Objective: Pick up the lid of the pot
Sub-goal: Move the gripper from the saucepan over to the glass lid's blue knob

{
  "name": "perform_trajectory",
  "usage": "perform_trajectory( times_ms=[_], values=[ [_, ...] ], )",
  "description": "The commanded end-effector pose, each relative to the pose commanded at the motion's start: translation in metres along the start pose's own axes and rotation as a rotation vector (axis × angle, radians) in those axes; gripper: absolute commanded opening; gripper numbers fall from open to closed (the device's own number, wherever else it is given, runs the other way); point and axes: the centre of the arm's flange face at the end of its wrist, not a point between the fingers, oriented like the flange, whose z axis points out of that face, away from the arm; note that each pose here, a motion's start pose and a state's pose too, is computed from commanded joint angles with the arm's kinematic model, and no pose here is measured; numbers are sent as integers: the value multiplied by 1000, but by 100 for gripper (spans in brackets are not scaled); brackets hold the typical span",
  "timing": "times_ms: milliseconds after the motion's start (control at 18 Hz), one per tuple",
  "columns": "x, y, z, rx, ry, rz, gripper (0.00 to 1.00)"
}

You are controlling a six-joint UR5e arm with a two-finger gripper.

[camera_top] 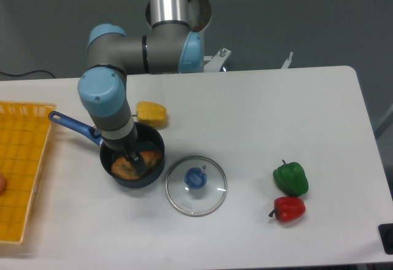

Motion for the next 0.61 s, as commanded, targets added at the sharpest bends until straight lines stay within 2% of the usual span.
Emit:
perform_trajectory(
  times_ms=[278,611],
  values=[
    [-19,15,-17,20,-25,-35,100],
    [-34,35,-10,6,-26,-82,100]
  ],
)
